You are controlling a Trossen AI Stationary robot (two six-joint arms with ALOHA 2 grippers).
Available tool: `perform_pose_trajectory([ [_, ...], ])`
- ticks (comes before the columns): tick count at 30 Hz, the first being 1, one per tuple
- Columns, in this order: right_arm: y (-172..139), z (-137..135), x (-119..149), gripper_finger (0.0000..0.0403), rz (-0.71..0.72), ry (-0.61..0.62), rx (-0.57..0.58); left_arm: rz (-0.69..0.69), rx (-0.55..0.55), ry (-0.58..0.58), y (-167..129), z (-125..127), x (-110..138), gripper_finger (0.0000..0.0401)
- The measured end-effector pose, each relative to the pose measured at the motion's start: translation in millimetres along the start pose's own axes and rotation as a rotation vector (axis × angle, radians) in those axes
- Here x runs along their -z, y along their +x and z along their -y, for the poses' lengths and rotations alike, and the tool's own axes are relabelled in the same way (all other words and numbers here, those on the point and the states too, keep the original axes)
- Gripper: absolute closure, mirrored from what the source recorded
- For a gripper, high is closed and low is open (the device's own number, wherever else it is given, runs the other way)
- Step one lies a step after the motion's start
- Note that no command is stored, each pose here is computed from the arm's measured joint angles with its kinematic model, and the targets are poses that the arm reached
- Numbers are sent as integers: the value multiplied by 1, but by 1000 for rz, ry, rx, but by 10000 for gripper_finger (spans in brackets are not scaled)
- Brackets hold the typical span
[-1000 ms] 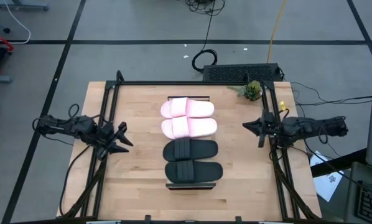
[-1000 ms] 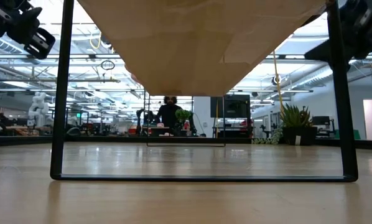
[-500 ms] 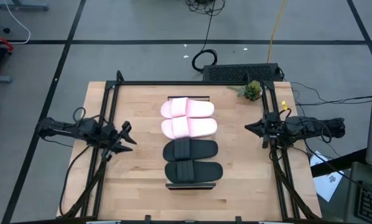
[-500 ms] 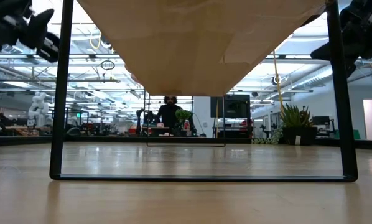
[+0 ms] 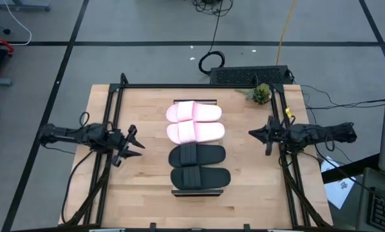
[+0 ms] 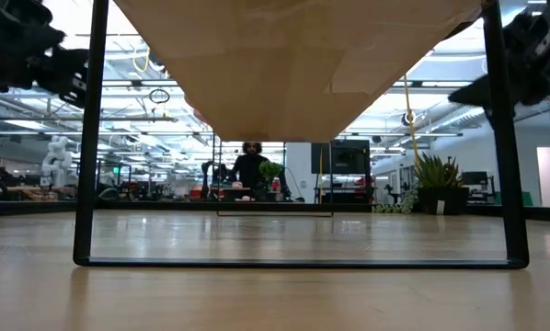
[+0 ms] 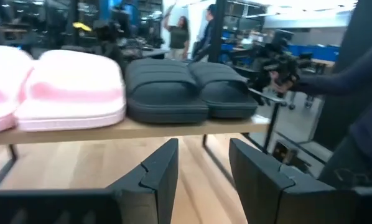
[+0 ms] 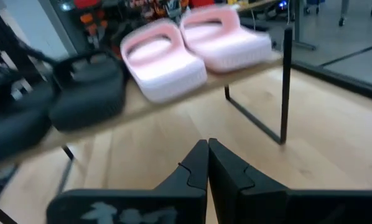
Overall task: Pick and place slides into the shelf
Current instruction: Return to Home Position
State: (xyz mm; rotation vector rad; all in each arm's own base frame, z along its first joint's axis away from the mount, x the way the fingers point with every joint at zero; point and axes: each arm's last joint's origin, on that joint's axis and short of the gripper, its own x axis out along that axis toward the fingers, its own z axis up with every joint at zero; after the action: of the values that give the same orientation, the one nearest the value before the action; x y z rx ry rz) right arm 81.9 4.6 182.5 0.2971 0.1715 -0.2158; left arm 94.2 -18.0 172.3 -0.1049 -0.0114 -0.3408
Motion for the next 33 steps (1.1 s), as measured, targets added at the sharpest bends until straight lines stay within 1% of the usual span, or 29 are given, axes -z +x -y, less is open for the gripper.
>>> perform_pose_trajectory([
  [5,6,3,13,403,-34,-14,14,2,-40,-5,0,-3,0,256],
  [7,8,2,14,403,-10,-38,11,3,-53,-4,-1,-5,0,256],
  [14,14,6,15,403,82,-121,62,7,-91,1,-2,-8,-1,256],
  [17,15,9,12,403,101,-140,76,8,-98,-1,-2,-9,-1,256],
  [22,16,8,13,403,58,-103,-73,9,-97,-32,-2,-9,-1,256],
  [28,16,9,13,403,35,-84,-138,9,-97,-51,-2,-9,-1,256],
  [31,17,10,15,403,19,-83,-139,9,-97,-50,-2,-9,-1,256],
  [33,17,12,16,403,1,-83,-115,9,-97,-51,-2,-9,-1,256],
])
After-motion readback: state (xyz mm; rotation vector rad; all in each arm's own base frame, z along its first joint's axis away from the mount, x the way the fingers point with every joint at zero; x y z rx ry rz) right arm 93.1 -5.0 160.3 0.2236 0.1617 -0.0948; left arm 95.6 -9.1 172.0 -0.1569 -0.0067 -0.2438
